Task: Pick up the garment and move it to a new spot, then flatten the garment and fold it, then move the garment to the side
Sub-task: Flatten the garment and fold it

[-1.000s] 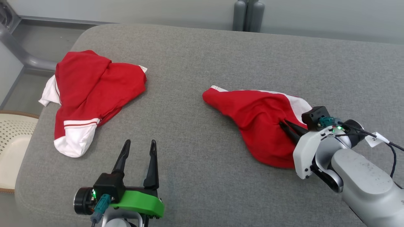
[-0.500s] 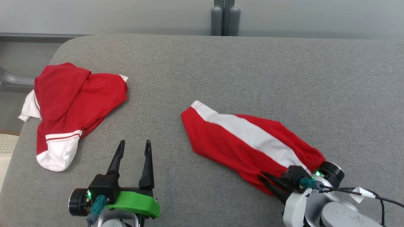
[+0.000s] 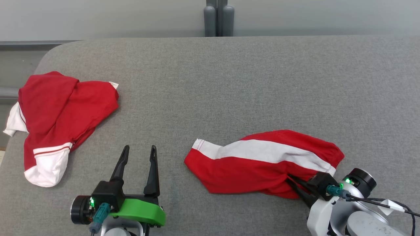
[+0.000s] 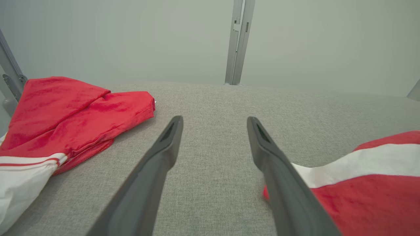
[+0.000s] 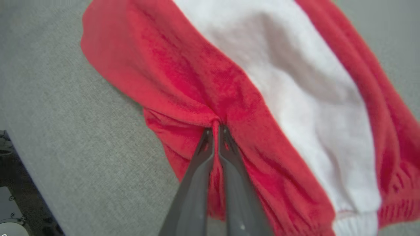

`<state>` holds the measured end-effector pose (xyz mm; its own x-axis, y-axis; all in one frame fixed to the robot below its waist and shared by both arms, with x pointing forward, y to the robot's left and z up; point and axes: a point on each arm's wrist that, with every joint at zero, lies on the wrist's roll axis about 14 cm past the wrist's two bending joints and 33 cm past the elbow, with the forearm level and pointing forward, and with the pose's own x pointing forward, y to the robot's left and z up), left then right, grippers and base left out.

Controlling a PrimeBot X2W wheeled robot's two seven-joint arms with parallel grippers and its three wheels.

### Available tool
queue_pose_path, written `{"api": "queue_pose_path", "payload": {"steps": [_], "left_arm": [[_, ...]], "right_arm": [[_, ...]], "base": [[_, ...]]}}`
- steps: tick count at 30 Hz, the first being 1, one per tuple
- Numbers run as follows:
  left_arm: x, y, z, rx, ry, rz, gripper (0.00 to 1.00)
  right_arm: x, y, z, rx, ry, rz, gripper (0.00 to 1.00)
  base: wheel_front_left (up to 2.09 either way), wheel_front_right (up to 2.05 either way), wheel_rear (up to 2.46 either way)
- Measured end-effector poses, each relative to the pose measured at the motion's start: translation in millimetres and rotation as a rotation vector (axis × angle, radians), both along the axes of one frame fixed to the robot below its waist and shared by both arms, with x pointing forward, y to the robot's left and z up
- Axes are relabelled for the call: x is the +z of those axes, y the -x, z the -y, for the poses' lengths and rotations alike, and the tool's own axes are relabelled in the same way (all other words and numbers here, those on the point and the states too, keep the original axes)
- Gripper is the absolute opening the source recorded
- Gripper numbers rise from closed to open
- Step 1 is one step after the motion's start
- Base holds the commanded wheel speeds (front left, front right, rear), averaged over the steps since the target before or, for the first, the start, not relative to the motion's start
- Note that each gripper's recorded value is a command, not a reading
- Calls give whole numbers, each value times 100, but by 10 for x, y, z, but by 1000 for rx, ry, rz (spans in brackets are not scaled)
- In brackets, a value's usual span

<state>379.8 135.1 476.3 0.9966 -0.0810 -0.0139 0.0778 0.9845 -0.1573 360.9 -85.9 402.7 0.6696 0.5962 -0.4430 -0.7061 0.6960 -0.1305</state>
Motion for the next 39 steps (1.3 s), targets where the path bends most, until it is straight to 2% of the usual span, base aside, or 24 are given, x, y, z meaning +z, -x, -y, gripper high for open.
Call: {"api": "queue_pose_path", "payload": {"steps": [1, 2, 3, 4, 5, 14, 20, 26, 33, 39], "left_arm": [[1, -2, 7, -2, 0, 0, 100], [4, -3, 14, -4, 0, 1, 100], [7, -5, 19, -6, 1, 2, 100], [12, -7, 26, -8, 1, 4, 100], [18, -10, 35, -10, 1, 6, 100], [108, -50, 134, -39, 7, 35, 100], [149, -50, 204, -60, 7, 48, 100], [208, -30, 245, -73, 7, 65, 100], [185, 57, 209, -61, 11, 54, 100], [144, 115, 133, -38, 14, 40, 100]], "right_arm": [[25, -14, 7, -11, -12, 9, 0], [31, -10, 6, -19, -19, 9, 20], [37, -4, 3, -26, -26, 9, 44], [54, 1, -2, -36, -41, 13, 92], [70, 7, -2, -48, -56, 16, 100], [395, -16, 162, -197, -198, 108, 100], [755, -80, 330, -281, -253, 223, 100], [1048, -182, 598, -422, -324, 326, 100], [1131, -212, 884, -600, -424, 398, 100], [1110, -210, 928, -664, -460, 419, 100]], "base": [[0, 0, 0], [0, 0, 0], [0, 0, 0], [0, 0, 0], [0, 0, 0], [0, 0, 0], [0, 0, 0], [0, 0, 0], [0, 0, 0], [0, 0, 0]]}}
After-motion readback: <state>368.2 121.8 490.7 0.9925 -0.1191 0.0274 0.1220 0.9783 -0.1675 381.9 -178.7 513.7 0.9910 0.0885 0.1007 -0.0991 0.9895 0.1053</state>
